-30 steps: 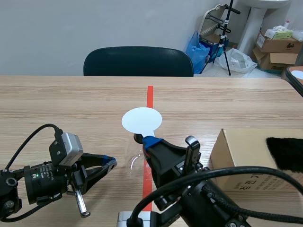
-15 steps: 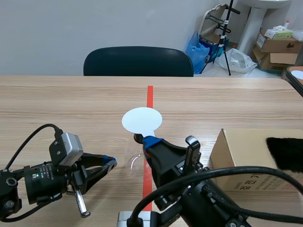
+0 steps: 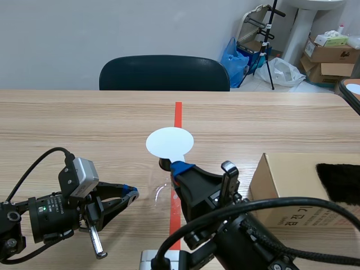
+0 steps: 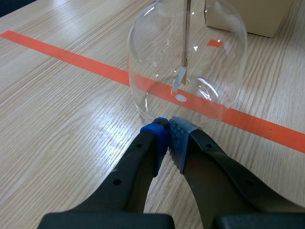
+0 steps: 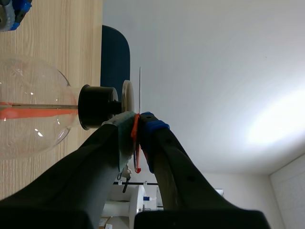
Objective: Do the electroscope experiment
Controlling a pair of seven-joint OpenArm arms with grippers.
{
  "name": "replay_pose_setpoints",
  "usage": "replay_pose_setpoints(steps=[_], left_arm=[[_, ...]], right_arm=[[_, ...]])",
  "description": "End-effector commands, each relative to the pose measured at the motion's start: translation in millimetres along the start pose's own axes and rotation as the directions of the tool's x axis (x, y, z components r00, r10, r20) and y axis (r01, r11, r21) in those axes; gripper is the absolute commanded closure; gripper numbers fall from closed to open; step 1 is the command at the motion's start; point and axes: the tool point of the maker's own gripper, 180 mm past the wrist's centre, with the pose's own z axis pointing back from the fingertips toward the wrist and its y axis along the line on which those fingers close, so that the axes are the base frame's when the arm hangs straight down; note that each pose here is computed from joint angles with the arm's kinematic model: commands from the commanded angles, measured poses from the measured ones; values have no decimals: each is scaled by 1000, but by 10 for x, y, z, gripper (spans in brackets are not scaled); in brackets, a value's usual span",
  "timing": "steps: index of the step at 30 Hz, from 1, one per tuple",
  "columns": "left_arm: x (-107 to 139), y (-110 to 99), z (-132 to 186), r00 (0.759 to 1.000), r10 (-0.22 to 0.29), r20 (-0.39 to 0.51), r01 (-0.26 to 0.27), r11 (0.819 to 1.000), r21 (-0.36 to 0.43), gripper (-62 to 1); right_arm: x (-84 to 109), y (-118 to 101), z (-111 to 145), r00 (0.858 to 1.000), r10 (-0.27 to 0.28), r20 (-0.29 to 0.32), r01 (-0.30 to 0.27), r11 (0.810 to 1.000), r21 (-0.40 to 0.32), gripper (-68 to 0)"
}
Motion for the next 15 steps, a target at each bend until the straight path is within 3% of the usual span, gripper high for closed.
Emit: replay_pose_setpoints(steps=[1, 5, 9, 15], left_arm=[[119, 36, -34, 999, -3, 42, 2, 1000, 8, -30], [119, 36, -34, 999, -3, 42, 2, 1000, 8, -30], [120, 36, -34, 999, -3, 43, 2, 1000, 8, -30], [120, 36, -34, 999, -3, 43, 2, 1000, 8, -30]], right_arm=[[-47, -41, -3, 1000, 12, -15, -12, 1000, -18, -17], [-124, -42, 0, 998, 11, -58, -12, 1000, -18, -17], [-269, -64, 10, 990, 10, -138, -13, 1000, -23, -17], [-538, -108, 58, 958, 6, -286, -16, 999, -34, -17]])
